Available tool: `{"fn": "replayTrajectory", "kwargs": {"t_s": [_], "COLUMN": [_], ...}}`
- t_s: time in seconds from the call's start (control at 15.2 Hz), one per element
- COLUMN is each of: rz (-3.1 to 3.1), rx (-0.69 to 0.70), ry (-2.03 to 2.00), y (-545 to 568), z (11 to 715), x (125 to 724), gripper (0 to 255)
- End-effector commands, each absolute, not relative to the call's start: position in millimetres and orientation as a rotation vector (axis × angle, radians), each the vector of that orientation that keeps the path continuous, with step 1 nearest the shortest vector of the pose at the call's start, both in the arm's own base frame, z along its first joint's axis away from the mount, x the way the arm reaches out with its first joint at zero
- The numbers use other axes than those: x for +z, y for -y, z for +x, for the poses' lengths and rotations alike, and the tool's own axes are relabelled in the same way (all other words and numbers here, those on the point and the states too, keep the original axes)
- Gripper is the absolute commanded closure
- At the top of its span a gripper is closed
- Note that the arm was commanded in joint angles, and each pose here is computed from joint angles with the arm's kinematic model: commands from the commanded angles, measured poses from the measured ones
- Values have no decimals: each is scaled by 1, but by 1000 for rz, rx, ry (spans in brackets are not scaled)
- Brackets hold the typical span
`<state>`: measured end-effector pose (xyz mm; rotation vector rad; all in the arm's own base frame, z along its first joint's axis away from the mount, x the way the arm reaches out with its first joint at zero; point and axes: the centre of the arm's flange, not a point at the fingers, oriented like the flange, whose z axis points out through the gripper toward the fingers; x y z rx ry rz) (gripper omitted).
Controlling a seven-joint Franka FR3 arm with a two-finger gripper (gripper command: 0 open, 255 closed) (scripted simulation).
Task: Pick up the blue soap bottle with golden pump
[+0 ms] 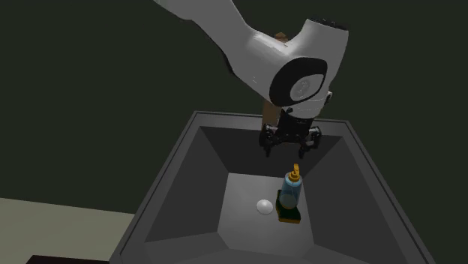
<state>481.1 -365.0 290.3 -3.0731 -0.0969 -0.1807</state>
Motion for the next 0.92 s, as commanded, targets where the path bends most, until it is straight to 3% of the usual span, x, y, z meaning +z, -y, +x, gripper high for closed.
{"fn": "replayTrajectory", "kwargs": {"t_s": [0.0,0.86], "rz": [-3071,-3068], "rx": [-180,-177], "ry": [101,107], "y": [385,420], "z": [488,505], "x": [272,201], "gripper": [0,0]}}
